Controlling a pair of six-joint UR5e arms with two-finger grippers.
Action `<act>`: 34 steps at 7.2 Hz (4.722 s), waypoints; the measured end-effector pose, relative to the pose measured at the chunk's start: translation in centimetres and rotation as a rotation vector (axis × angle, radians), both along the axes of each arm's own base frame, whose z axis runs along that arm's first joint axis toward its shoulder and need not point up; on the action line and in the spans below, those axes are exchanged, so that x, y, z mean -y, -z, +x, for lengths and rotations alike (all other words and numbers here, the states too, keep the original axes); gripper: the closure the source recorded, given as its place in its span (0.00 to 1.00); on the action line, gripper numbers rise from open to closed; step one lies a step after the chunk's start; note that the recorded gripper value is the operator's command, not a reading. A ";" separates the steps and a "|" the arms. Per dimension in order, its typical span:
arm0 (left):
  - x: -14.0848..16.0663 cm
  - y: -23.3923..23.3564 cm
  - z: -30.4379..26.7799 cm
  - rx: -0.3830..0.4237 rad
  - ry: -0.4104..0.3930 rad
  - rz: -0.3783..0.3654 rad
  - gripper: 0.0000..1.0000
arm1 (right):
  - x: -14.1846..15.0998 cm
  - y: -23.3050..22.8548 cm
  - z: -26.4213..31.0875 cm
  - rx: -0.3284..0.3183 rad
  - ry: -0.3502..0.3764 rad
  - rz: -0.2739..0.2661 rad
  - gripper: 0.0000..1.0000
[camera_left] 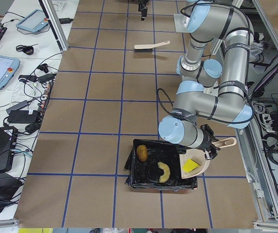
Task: Sweep and dump trash in nearest bin
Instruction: 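Lower brush onto table, open right gripper and raise it away, then bring the empty dustpan back over the table with left gripper, then lower dustpan onto table beyond the brush and open left gripper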
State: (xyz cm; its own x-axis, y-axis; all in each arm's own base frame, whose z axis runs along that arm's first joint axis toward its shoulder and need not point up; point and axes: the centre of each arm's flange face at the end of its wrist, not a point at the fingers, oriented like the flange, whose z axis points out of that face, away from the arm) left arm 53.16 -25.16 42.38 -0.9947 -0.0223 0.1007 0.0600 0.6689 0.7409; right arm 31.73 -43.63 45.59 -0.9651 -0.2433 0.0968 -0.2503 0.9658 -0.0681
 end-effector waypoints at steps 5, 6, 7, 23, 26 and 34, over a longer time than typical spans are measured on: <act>3.7 -0.7 -2.1 0.040 0.076 0.052 1.00 | 4.7 -5.9 -17.8 -0.013 0.037 0.034 0.08; 4.2 -0.5 -2.4 0.037 0.086 0.054 1.00 | 4.7 -6.0 -18.5 -0.002 0.048 0.038 0.09; 4.4 -0.6 -2.5 0.036 0.090 0.056 1.00 | 4.8 -6.1 -18.8 0.005 0.056 0.034 0.09; 29.1 -8.0 -31.4 0.106 0.599 -0.599 1.00 | 3.9 -6.3 -17.8 0.088 0.255 0.022 0.00; 31.9 -6.2 -45.0 0.126 0.407 -0.687 1.00 | 3.9 -6.2 -17.7 0.087 0.249 0.024 0.00; 34.7 7.2 -78.2 0.020 0.194 -0.765 1.00 | 3.8 -6.3 -17.6 0.087 0.244 0.023 0.00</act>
